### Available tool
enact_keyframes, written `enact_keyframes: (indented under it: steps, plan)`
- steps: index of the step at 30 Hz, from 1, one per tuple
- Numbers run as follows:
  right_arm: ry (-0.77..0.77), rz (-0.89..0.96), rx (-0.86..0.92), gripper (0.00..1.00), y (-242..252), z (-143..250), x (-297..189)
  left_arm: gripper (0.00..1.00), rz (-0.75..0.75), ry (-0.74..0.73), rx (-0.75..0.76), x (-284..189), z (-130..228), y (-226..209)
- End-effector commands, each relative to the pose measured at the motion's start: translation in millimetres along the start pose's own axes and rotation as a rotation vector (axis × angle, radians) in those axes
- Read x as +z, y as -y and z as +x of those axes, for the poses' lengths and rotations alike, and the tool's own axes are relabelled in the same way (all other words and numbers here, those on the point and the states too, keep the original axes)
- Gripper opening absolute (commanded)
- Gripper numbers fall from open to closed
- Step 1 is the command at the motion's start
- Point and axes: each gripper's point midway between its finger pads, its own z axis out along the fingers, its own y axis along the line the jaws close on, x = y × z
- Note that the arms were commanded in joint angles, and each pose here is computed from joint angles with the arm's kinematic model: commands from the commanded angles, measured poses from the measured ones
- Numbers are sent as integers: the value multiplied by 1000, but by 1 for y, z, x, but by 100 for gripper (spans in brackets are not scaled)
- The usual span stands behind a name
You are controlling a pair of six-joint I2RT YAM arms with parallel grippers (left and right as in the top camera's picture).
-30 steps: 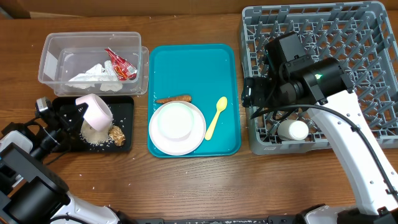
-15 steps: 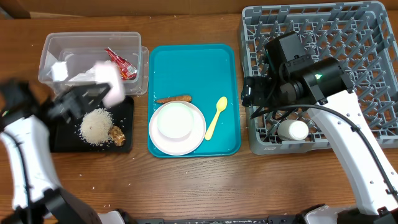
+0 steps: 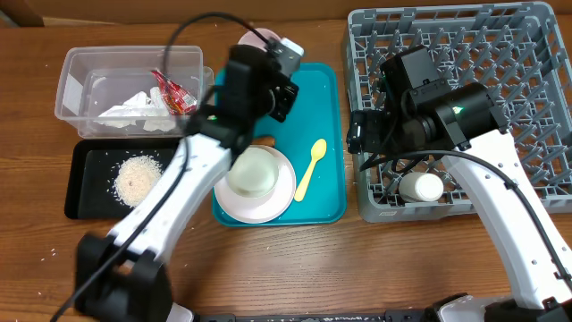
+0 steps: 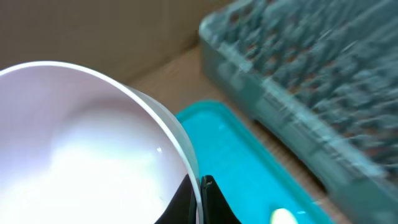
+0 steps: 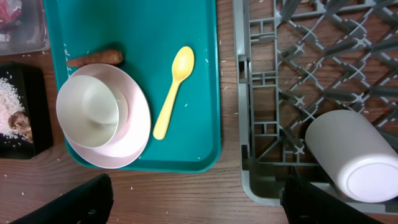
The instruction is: Sort waste into correct bins and load items into the dishwasher
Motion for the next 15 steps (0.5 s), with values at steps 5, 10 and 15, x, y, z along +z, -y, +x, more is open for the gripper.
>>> enact_keyframes:
  steps: [5,10,15]
  plan:
    - [11,-1,-4,89,-1,-3,0,4,-61,-246,14,41,35,-13]
    - [13,-2,-4,89,-1,-3,0,4,-12,-394,7,49,20,-12]
    - [15,-3,-5,89,-1,-4,0,4,80,-529,-30,85,39,0]
